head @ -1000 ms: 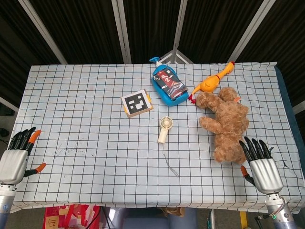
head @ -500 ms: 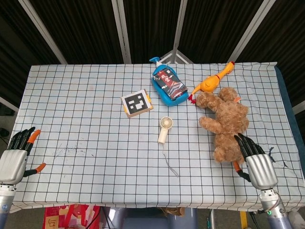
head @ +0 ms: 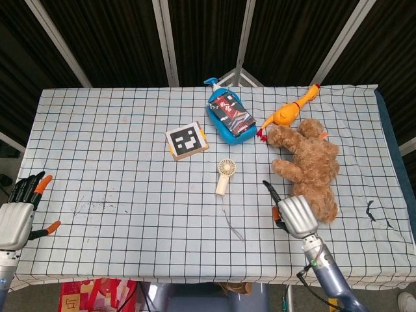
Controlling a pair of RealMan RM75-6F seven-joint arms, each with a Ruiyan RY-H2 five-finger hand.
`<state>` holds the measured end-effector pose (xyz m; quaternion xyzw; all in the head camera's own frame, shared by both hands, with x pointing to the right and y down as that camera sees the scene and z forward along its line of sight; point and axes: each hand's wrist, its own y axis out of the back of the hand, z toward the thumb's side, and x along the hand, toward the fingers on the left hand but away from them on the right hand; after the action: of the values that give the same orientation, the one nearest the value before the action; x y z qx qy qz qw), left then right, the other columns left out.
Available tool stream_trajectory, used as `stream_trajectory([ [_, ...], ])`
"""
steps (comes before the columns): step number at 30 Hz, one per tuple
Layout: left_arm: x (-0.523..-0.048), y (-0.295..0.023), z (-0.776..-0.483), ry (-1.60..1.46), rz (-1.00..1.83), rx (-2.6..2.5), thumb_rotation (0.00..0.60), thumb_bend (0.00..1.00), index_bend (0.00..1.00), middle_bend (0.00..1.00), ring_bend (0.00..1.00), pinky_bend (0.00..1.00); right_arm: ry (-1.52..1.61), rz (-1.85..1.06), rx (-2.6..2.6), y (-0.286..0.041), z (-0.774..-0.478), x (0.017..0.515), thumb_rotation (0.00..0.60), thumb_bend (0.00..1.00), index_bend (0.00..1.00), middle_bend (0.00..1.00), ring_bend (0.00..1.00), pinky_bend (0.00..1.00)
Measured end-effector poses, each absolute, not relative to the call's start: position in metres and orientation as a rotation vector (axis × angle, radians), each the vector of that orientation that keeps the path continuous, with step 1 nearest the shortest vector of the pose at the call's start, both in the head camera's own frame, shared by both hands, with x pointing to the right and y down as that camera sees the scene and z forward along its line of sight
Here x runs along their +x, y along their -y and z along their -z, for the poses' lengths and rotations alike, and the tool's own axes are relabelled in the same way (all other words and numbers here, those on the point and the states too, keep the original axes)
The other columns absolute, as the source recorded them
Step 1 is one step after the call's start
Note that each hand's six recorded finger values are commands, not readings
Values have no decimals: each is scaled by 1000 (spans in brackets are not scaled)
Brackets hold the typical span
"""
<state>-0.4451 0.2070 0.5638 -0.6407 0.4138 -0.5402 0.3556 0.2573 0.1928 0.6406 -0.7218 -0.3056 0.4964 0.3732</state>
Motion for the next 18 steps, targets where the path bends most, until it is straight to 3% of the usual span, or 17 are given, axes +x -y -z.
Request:
stream_trajectory([
  [7, -447, -207, -564, -1073, 1403, -1670, 600, 47, 0, 0, 0, 0, 653, -1356, -1885, -188, -680, 207, 600, 766, 0, 816, 917, 914],
  [18, -451, -204, -566, -1097, 1419, -1693, 600, 46, 0, 0, 0, 0, 646, -1408, -1904, -171, -708, 177, 600, 767, 0, 816, 917, 914],
])
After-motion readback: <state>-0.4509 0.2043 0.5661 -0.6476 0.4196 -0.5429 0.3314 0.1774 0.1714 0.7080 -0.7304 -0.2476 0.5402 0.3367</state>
